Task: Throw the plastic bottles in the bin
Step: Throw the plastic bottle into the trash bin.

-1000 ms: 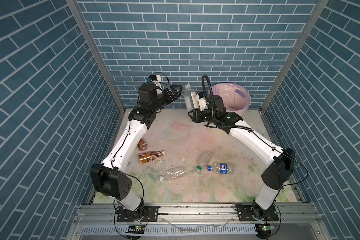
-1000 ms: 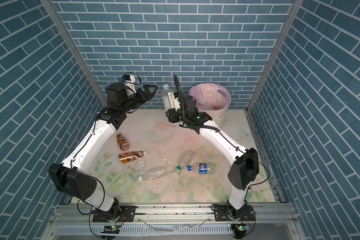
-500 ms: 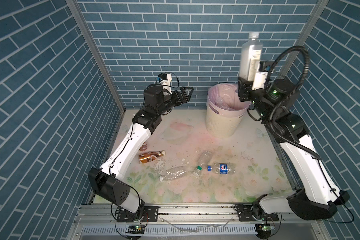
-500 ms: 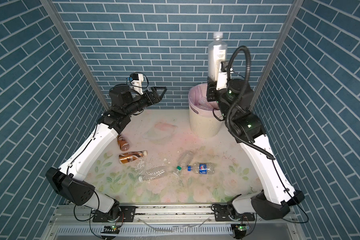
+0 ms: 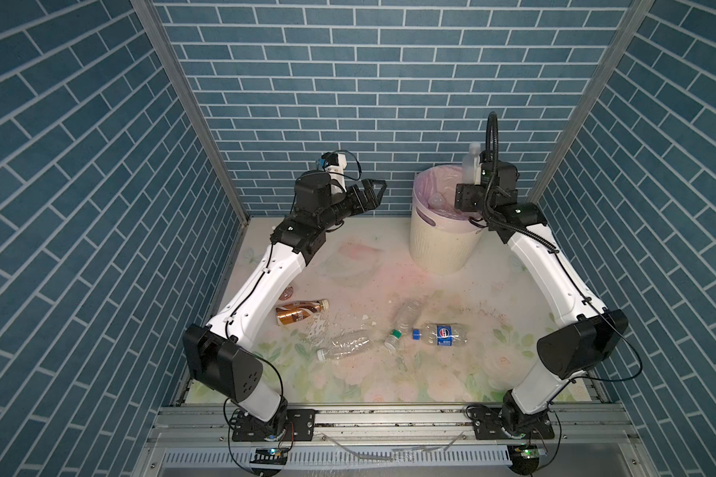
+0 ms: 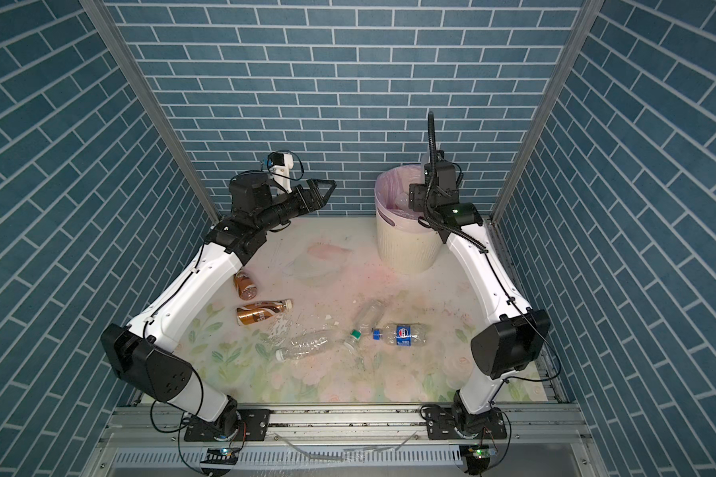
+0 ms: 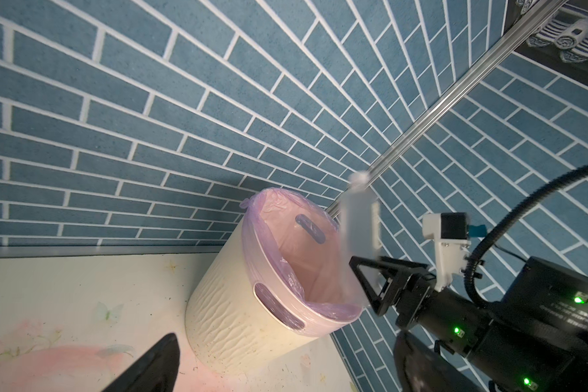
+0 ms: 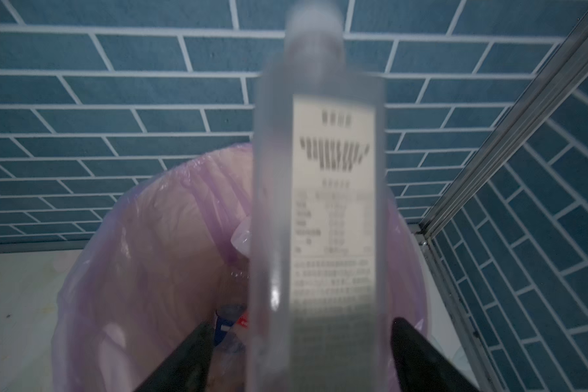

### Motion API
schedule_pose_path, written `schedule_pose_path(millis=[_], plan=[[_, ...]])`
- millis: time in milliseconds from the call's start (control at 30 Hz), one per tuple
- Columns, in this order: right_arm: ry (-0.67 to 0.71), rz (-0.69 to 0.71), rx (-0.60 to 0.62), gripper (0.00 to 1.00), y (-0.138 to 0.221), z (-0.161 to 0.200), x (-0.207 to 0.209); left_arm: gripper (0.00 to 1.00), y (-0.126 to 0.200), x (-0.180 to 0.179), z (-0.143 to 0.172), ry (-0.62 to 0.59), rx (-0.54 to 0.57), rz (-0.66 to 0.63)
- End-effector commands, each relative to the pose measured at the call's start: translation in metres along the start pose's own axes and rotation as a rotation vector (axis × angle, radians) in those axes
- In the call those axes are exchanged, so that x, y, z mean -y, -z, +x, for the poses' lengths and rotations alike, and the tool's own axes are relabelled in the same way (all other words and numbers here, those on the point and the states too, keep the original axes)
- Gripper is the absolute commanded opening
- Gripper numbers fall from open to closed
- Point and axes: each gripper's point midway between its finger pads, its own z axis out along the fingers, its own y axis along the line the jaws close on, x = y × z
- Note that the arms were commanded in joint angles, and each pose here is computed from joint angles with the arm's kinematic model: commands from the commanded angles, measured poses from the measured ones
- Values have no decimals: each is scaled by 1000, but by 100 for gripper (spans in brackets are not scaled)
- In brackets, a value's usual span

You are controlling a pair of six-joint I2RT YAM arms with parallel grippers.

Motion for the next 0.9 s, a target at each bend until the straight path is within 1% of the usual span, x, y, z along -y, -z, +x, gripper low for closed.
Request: schedule_pose_path(millis=[0, 67, 267, 367, 467, 600, 667, 733, 767, 867], plan=[[-78, -66, 229, 93, 80, -69, 7, 99, -5, -8, 10, -18, -27, -24], [-67, -69, 236, 97, 87, -72, 8, 99, -8, -12, 12, -14, -36, -34], [-76, -100, 242, 99, 96, -72, 4, 99, -9, -21, 19, -20, -71, -80], [-77, -127, 249, 99, 98, -72, -3, 99, -3, -34, 22, -64, -102, -165], [-63, -160, 237, 99, 96, -67, -16, 99, 8, -56, 27, -132, -141, -301], [6, -232, 209, 99, 91, -53, -53, 99, 33, -93, 28, -218, -174, -527], [53, -281, 186, 99, 88, -41, -77, 99, 44, -108, 31, -221, -172, -597], [93, -328, 162, 99, 85, -28, -104, 99, 54, -121, 40, -222, -182, -628], [108, -356, 152, 99, 84, -22, -116, 99, 58, -128, 46, -210, -188, -635], [132, -430, 110, 99, 77, 4, -152, 99, 83, -168, 60, -78, -200, -739]])
